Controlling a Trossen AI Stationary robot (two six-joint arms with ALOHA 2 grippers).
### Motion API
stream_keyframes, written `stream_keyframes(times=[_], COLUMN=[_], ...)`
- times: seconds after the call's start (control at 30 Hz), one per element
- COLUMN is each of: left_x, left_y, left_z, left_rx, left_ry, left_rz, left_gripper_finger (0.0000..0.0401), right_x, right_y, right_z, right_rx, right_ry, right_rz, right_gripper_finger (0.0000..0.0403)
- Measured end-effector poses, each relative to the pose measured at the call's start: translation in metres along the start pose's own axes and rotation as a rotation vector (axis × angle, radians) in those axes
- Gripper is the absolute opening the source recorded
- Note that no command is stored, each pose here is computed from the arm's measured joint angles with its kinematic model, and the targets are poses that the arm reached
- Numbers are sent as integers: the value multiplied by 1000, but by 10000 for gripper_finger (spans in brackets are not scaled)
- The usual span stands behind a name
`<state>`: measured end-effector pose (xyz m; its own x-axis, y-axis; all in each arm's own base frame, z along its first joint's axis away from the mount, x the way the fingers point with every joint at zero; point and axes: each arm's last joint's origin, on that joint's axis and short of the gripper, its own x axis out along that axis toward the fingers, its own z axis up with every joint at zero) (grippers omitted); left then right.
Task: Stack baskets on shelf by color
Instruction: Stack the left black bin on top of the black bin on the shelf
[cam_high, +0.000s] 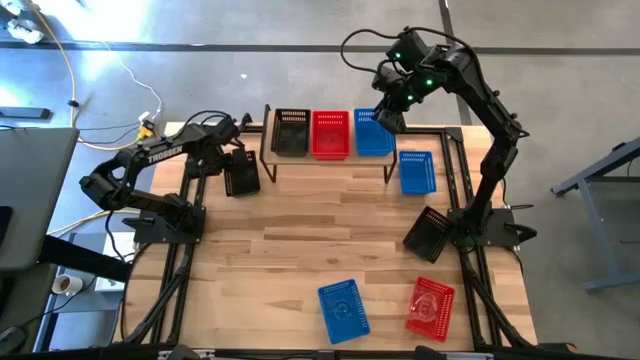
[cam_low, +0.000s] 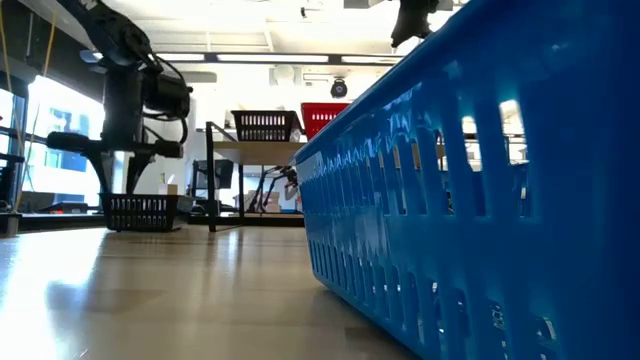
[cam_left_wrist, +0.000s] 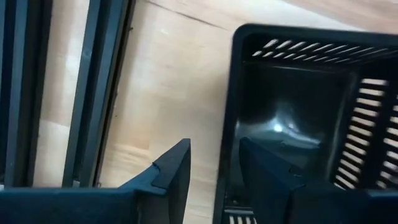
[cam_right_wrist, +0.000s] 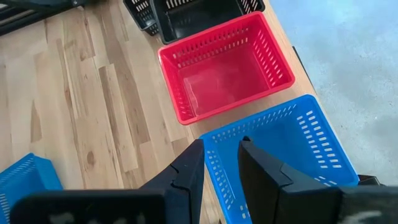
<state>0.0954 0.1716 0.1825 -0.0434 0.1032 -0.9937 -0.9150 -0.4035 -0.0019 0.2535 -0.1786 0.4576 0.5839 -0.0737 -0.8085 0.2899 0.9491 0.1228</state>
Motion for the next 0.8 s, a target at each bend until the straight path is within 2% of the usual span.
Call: stream_keyframes(times=[0.3, 0.43, 0.63, 0.8], left_x=[19, 21, 20, 16], left_y=[4, 5, 3, 4], left_z=[-6, -7, -5, -5], left_rx=[-7, 6, 39, 59], left_ry=[14, 12, -27, -52], left_rz=[-32, -32, -31, -59], left_gripper_finger=[120, 88, 11, 10], right_x=[0, 0, 0, 0], right_y=[0, 0, 0, 0], right_z=[0, 0, 0, 0], right_rx=[23, 41, 89, 90], right_ry=[-1, -4, -4, -4], right_rz=[0, -1, 0, 0], right_gripper_finger=[85, 85, 85, 85])
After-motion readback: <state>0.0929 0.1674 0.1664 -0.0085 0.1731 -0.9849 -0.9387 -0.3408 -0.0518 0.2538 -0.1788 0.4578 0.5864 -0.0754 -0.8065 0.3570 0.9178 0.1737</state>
